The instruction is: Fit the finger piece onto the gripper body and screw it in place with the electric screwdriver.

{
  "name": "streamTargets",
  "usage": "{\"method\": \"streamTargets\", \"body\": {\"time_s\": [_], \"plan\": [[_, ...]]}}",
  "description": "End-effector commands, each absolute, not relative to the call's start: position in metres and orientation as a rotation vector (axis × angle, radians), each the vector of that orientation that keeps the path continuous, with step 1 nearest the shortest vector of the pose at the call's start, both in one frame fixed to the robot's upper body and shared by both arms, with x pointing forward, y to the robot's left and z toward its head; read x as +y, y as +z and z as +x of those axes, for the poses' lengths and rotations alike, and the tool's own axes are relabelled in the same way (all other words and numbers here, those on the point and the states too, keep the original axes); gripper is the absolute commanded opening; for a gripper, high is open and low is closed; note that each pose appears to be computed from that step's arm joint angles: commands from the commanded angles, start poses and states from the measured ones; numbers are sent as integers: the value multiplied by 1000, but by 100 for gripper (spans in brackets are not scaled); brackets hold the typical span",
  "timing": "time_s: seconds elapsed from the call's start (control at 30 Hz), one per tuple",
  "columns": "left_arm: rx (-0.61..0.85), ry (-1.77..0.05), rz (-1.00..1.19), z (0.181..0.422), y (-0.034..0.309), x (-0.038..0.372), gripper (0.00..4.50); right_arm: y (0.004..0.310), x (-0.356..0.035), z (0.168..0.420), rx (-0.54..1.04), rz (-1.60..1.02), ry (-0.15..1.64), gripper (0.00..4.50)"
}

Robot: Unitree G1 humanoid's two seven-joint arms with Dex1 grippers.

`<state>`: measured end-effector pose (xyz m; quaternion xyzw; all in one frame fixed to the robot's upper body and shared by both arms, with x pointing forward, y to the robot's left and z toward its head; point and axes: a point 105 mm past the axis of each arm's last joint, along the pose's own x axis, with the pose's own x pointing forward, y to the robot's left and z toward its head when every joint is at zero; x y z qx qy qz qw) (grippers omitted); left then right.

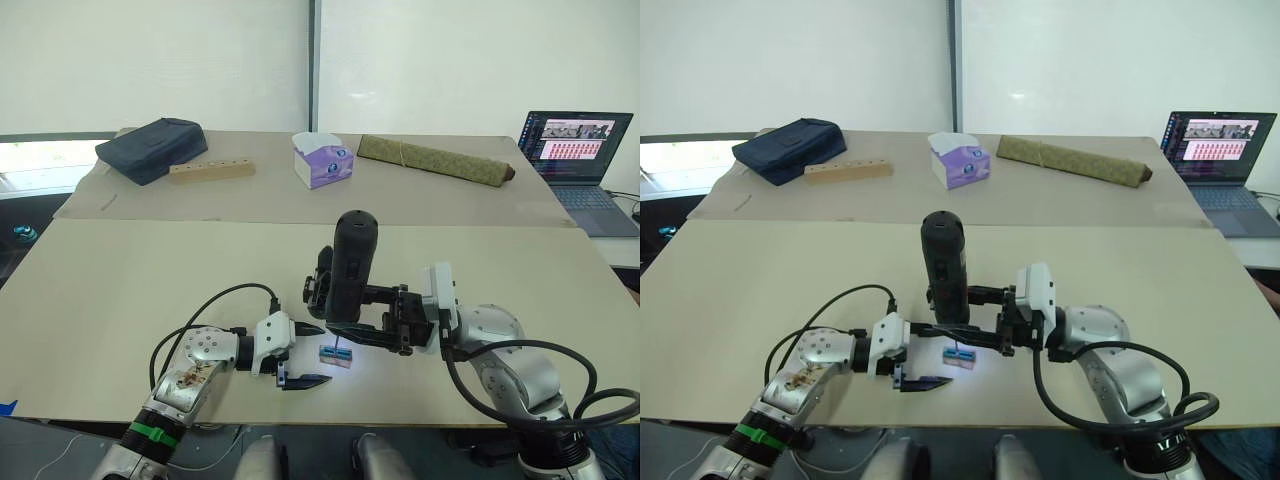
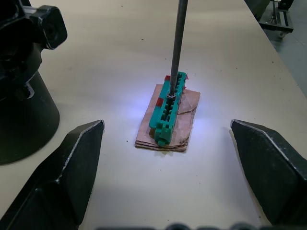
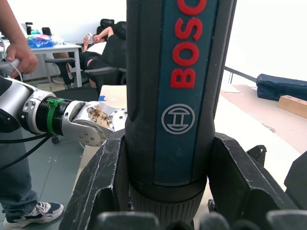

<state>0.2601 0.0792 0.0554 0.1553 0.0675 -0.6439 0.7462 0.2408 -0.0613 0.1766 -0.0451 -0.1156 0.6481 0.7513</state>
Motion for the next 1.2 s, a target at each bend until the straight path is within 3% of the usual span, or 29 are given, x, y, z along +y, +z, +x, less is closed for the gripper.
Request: {"method": "streamTargets", "body": {"time_s": [0.03, 0.6, 1.2], "plan": [[202, -1417, 313, 254, 42, 77, 445, 187, -59, 238, -309, -154, 1423, 190], [195, -1414, 306, 256, 42, 75, 445, 184, -56, 238, -308, -149, 1415, 190], [69, -1405, 224, 258, 73, 88, 445, 223, -61, 236, -425, -97, 1458, 190]]}}
